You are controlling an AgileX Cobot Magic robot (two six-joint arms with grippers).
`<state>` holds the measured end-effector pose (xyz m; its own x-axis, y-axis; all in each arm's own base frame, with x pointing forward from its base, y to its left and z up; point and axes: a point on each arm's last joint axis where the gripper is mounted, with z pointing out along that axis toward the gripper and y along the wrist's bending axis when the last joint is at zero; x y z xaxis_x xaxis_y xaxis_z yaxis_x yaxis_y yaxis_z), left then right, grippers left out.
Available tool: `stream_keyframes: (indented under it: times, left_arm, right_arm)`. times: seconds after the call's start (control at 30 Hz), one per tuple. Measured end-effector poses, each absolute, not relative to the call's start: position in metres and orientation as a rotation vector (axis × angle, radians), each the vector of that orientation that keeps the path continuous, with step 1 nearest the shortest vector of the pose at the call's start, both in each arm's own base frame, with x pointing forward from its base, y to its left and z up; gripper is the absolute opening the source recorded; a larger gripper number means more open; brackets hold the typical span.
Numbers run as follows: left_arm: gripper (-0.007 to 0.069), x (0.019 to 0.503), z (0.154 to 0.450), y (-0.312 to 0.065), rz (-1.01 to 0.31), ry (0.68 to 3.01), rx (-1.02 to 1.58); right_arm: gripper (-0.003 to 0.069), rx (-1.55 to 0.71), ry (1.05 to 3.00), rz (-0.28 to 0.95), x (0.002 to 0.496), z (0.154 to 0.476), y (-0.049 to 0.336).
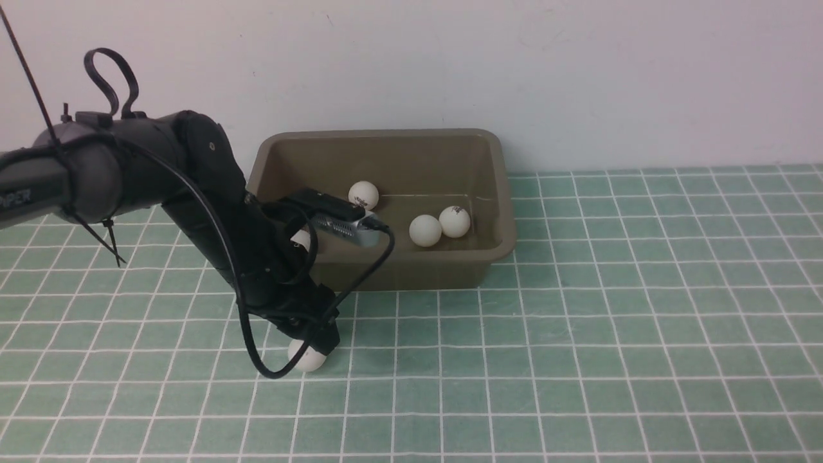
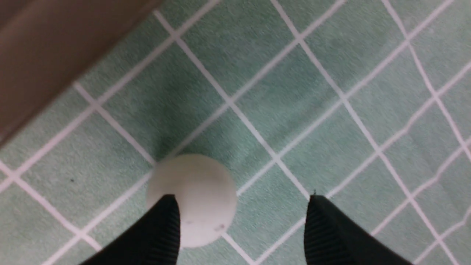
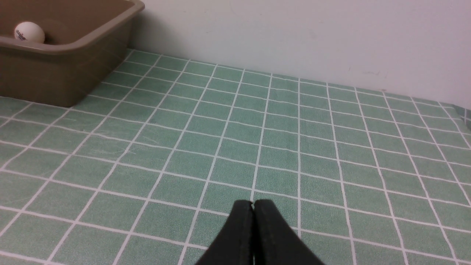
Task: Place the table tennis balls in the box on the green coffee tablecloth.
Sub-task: 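Reach for and grasp a ping pong ball on the table beside the basket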
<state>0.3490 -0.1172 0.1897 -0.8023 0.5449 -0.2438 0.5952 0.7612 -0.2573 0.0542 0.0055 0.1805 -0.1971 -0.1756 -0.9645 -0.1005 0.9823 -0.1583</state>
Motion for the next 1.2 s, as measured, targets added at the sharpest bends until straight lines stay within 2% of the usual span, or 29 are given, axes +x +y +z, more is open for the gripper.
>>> stream_keyframes:
  times: [0.4,0.93,1.03,1.1,1.2]
  left_arm:
    - [0.0408,0.355,0.180,-0.111,-0.349,2.758,1.034]
    - [0.0408,0.358,0.153,-0.114,-0.397,2.805,1.070]
    - [0.0400,0.358,0.153,-0.114,-0.400,2.804,1.069]
    - [0.0357,0.358,0.153,-0.114,-0.402,2.804,1.068]
    - [0.0353,0.356,0.154,-0.114,-0.416,2.820,1.080]
  right_arm:
    - [-0.0018,-0.205,1.772,-0.069,0.054,0.181,0.006]
    - [-0.0018,-0.205,1.772,-0.069,0.054,0.181,0.006]
    - [-0.0018,-0.205,1.772,-0.069,0.054,0.181,0.006]
    - [-0.0018,-0.205,1.772,-0.069,0.054,0.181,0.006]
    - [-0.0018,-0.205,1.772,-0.069,0.054,0.181,0.006]
